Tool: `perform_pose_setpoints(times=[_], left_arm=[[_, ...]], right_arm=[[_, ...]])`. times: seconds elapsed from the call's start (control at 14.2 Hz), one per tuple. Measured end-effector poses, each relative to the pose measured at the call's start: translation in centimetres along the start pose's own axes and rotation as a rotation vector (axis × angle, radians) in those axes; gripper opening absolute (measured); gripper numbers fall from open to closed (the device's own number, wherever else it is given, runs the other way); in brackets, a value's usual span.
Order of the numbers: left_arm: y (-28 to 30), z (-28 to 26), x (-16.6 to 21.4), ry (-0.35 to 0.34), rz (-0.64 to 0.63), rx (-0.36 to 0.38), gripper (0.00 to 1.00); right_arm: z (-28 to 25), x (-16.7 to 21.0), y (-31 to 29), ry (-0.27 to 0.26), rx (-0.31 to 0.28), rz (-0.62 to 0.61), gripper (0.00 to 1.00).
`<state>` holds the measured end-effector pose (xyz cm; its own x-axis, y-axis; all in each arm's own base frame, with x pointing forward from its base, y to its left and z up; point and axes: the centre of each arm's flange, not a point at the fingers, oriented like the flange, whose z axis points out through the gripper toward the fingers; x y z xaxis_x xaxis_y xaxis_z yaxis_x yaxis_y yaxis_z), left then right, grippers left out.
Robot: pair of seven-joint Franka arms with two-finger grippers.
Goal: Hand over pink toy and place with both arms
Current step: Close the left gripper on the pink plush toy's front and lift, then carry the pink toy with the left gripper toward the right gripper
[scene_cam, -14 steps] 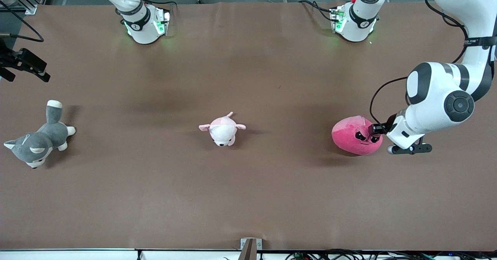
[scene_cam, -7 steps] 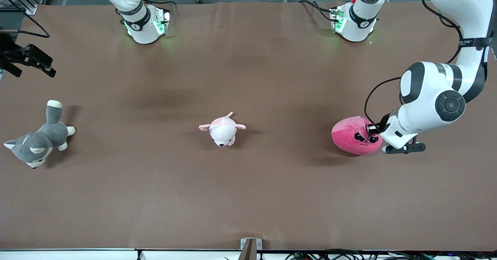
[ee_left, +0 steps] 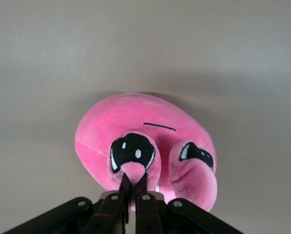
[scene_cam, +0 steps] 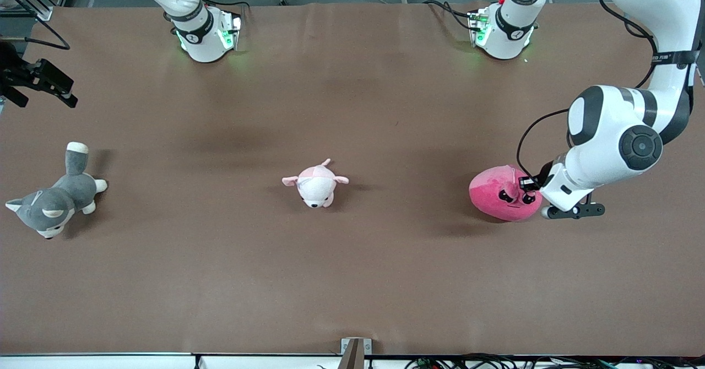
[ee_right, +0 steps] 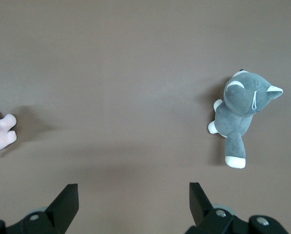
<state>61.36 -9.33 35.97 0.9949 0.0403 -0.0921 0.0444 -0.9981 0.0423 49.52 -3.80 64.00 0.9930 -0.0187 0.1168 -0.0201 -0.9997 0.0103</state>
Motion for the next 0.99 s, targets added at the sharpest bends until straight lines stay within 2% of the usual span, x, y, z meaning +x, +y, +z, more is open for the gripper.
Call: perform_pose_setpoints(times=[0.28,0.49,0.71,0.85,0.99], left_arm=[[3.8,-7.7,-1.1,0.031,0.053,-0.006,0.07],[7.4,-13.2,-2.3,0.065,0.031,-0.024,0.07],[13.3,-15.7,-4.5,0.065,0.004,-0.097,0.07],[17.6,-16.8,-6.4,0.064,-0.005,-0.136,0.07],[22.4,-17.5,-8.9,0.052,-0.027,-0.166,0.07]], right_arm=[[-1.5,1.0,-0.1,0.040,-0.003,-0.002,1.00],[-1.3,2.4,-0.1,0.042,-0.005,-0.002,1.00],[-1.0,3.2,-0.1,0.041,-0.006,-0.003,1.00],[-1.0,3.1,-0.1,0.023,-0.005,-0.002,1.00],[-0.9,2.5,0.1,-0.027,-0.003,0.003,1.00]])
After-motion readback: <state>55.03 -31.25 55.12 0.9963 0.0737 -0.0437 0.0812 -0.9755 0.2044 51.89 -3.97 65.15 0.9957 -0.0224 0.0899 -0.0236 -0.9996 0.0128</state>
